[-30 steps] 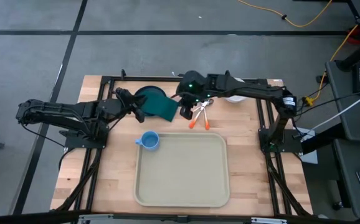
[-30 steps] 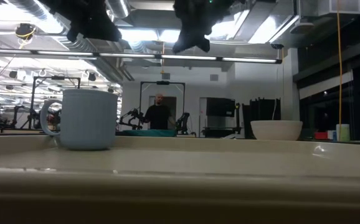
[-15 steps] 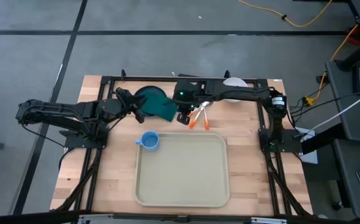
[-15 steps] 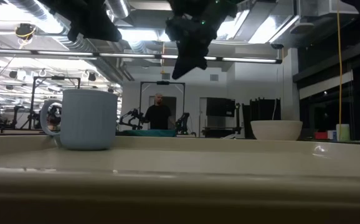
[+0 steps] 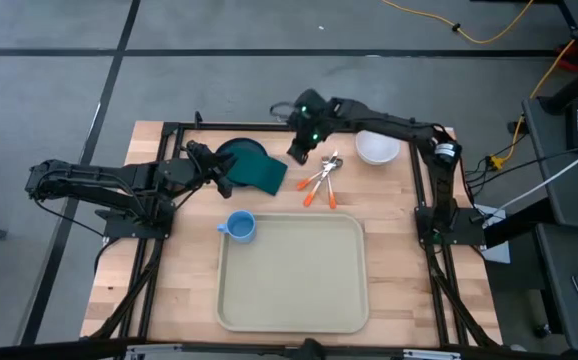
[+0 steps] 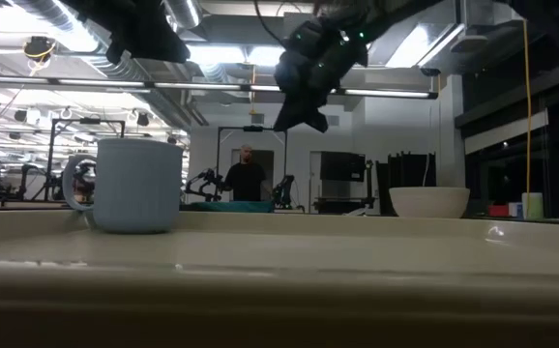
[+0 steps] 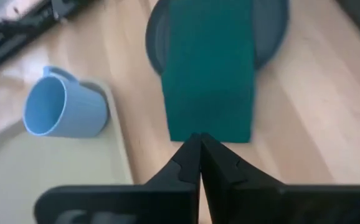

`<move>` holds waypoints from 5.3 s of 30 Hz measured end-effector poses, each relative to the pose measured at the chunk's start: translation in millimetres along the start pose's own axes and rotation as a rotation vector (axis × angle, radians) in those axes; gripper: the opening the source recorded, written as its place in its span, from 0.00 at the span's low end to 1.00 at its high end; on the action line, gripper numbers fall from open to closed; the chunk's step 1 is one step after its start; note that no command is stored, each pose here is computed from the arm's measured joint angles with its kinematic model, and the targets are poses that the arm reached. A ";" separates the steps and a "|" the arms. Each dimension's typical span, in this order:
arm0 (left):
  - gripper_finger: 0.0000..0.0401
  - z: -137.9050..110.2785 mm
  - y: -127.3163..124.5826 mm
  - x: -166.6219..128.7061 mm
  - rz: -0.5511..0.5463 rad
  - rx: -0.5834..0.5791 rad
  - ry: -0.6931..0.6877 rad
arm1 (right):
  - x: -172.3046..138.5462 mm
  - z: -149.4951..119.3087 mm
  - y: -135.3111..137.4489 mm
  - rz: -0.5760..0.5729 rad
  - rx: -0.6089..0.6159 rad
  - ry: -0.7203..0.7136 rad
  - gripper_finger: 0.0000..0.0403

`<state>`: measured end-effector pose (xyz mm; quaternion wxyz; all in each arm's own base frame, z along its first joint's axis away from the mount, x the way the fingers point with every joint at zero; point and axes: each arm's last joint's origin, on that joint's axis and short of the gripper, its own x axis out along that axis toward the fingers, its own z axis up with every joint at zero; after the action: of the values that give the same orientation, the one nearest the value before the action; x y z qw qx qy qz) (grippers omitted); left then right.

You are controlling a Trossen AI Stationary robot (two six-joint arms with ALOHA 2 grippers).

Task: Set up tray
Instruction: Put the dark green napkin on the right of the light brown serving tray

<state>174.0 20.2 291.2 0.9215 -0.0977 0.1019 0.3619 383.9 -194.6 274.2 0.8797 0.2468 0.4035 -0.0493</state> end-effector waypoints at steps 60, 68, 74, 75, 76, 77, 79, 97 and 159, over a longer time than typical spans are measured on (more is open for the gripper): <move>0.19 2.3 2.9 -0.3 0.107 -0.073 -0.051 | 73.0 -25.2 -78.9 0.269 0.140 0.133 0.69; 0.19 2.6 1.9 -0.3 0.077 -0.093 -0.045 | 91.7 -33.6 -96.8 0.288 0.233 0.153 0.71; 0.19 2.6 1.9 -0.3 0.077 -0.093 -0.045 | 90.2 -33.4 -102.4 0.296 0.256 0.144 0.71; 0.19 2.6 1.9 -0.3 0.077 -0.094 -0.045 | 90.2 -33.6 -102.6 0.292 0.269 0.146 0.71; 0.19 2.6 1.9 -0.3 0.077 -0.094 -0.045 | 90.1 -33.5 -102.8 0.292 0.273 0.146 0.71; 0.19 2.6 1.9 -0.3 0.077 -0.096 -0.045 | 90.3 -33.5 -102.5 0.292 0.278 0.148 0.71; 0.19 2.6 1.9 -0.3 0.077 -0.101 -0.046 | 90.9 -33.6 -102.4 0.265 0.302 0.151 0.71; 0.19 3.8 1.5 -0.3 0.073 -0.111 -0.055 | 92.7 -31.9 -103.9 0.209 0.319 0.134 0.71; 0.19 1.7 -2.8 -0.3 -0.072 -0.077 0.006 | 101.3 -23.0 -60.7 0.257 0.401 0.184 0.71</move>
<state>175.9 18.4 293.1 0.9291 -0.1378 0.0870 0.3320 418.6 -225.3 163.2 0.7717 0.4692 0.4294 0.0067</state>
